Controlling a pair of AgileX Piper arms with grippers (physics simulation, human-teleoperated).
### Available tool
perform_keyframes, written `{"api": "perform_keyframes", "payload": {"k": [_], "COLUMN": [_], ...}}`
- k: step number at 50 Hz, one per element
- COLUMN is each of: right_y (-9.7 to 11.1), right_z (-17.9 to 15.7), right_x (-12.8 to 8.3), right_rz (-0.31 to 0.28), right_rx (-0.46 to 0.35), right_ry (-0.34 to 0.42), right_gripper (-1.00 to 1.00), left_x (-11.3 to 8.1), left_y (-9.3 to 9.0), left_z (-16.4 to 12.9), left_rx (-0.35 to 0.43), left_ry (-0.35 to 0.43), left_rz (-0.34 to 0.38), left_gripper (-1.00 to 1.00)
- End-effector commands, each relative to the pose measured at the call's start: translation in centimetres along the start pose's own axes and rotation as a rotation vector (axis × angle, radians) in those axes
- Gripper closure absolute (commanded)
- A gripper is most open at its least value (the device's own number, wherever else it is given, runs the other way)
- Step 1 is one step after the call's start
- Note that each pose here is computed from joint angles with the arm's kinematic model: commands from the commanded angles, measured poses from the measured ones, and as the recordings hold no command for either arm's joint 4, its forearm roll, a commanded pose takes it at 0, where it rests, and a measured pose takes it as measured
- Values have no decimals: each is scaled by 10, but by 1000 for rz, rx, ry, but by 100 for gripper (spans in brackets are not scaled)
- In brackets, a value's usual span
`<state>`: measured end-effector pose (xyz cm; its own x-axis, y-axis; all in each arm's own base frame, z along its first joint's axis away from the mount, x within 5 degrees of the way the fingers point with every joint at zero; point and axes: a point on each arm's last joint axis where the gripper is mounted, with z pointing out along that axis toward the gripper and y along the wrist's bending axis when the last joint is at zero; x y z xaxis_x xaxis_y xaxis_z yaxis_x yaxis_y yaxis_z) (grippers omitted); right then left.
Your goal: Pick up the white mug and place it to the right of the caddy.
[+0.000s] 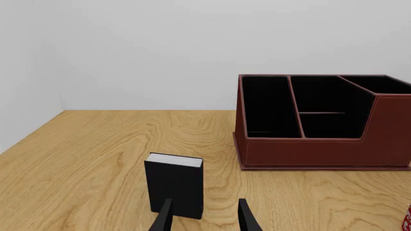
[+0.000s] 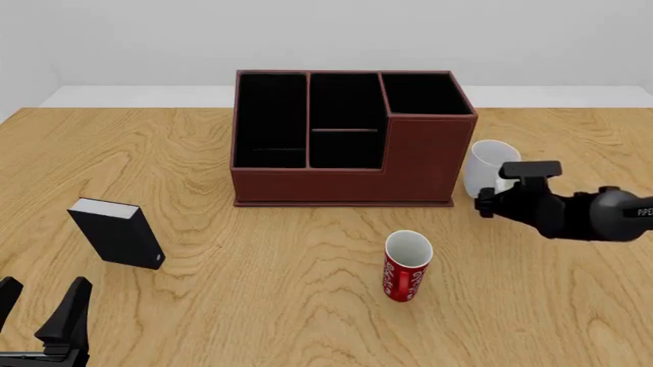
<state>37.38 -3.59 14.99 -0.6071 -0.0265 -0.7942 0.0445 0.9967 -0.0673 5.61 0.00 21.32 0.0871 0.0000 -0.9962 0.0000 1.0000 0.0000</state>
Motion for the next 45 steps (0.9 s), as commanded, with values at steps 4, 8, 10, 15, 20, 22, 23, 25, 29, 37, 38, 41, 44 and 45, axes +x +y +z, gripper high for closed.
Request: {"api": "perform_keyframes", "payload": {"k": [4,8,10,15,20,22,23,25,29,37,38,41,44,45], "right_y": [1,1,2,1,1,2,1,2,1,4,4,4,5,4], "right_z": [-12,-16,-19,-26,-29,-29,-29,-29,-30,-38,-38,-41,-41,-41], "right_x": [3,2,1,0,-2,-3,-3,-3,-1,-2,-2,-2,-1,-1], "right_rz": [16,18,18,21,20,23,23,24,29,37,39,43,45,44], "right_rx": [0,0,-1,0,1,0,1,0,1,-4,-5,-6,-7,-6], "right_ry": [-21,-27,-33,-45,-51,-54,-54,-54,-56,-71,-73,-78,-80,-80], "right_gripper": [-100,-100,-100,-100,-100,-100,-100,-100,-100,-100,-100,-100,-100,-100], "left_x": [0,0,0,0,0,0,0,0,0,0,0,0,0,0], "left_y": [0,0,0,0,0,0,0,0,0,0,0,0,0,0], "left_z": [0,0,0,0,0,0,0,0,0,0,0,0,0,0], "left_rx": [0,0,0,0,0,0,0,0,0,0,0,0,0,0], "left_ry": [0,0,0,0,0,0,0,0,0,0,0,0,0,0], "left_rz": [0,0,0,0,0,0,0,0,0,0,0,0,0,0], "left_gripper": [-100,-100,-100,-100,-100,-100,-100,-100,-100,-100,-100,-100,-100,-100]}}
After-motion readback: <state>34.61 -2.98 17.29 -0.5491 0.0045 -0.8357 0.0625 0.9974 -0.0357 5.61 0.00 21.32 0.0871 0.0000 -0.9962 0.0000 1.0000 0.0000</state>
